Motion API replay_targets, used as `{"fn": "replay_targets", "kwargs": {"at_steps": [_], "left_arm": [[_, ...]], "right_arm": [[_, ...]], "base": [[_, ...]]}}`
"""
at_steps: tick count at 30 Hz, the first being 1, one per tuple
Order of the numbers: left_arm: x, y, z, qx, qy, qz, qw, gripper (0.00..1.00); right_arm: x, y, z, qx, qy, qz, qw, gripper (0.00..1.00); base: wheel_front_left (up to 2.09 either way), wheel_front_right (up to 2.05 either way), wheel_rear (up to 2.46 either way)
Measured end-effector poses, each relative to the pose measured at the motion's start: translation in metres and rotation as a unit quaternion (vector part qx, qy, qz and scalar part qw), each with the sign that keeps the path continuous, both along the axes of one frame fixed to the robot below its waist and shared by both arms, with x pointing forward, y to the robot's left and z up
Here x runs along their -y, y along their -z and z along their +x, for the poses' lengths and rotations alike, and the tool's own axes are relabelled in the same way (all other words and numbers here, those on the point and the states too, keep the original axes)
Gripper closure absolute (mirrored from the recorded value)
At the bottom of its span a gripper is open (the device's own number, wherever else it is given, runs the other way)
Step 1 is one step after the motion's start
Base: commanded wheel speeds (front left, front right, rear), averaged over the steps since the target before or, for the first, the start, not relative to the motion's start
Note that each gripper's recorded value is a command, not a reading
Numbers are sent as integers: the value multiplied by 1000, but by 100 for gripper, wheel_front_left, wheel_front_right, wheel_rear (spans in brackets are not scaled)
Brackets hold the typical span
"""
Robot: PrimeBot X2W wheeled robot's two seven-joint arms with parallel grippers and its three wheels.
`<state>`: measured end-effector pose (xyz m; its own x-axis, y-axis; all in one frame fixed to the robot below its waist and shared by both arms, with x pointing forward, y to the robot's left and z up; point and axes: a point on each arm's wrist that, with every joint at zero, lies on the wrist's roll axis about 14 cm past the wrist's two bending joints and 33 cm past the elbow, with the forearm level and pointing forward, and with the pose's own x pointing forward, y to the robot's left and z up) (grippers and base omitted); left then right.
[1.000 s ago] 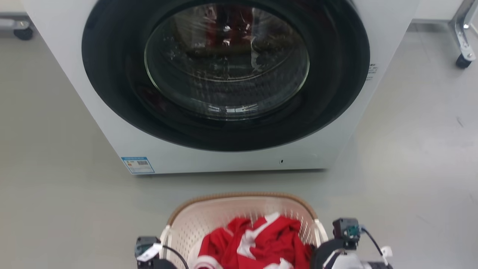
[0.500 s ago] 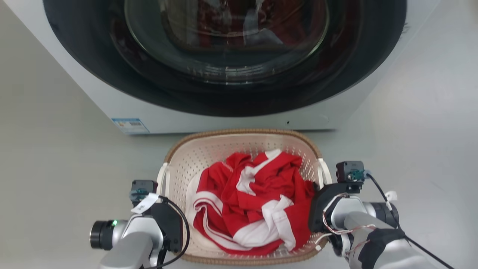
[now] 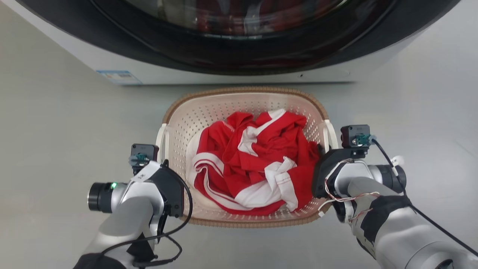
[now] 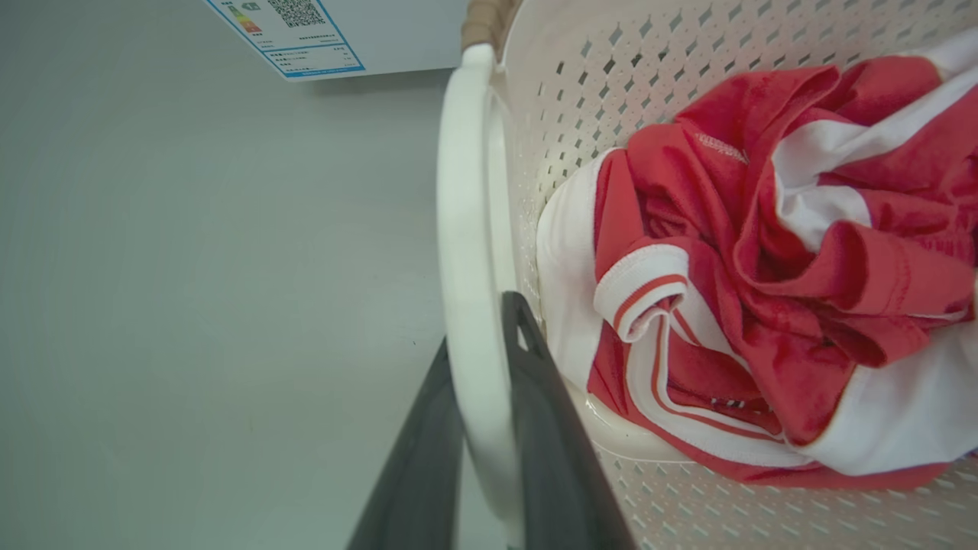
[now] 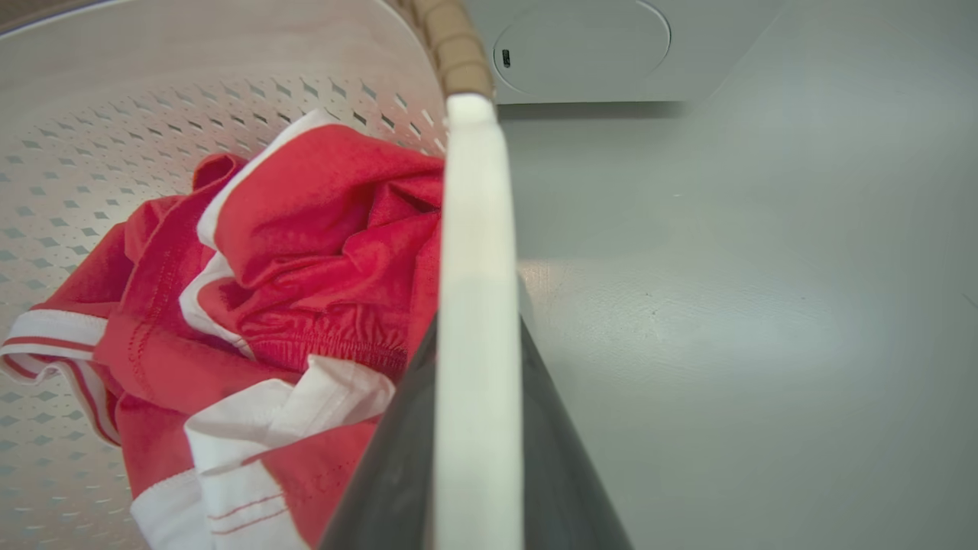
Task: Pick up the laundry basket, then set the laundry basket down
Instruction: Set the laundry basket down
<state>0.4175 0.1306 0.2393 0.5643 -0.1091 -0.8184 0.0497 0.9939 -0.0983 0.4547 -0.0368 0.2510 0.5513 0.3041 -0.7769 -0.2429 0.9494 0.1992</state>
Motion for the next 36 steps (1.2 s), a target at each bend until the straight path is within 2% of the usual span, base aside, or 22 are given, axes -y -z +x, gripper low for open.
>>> {"fn": "replay_targets", "kwargs": {"at_steps": [16,23,36], "left_arm": [[-4,57,33,-21,2,5,1000,100],[-7,82,27,-37,-1,7,999,100],[-14,83,43,-14,-1,19,1000,100]], "right_arm": [[-7,67,36,-17,-11,-3,1000,100],[-9,99,28,-37,-13,-4,999,100],[-16,103,40,-19,-15,3,1000,100]], "base": [[0,0,0],[0,0,0],[0,0,0]]}}
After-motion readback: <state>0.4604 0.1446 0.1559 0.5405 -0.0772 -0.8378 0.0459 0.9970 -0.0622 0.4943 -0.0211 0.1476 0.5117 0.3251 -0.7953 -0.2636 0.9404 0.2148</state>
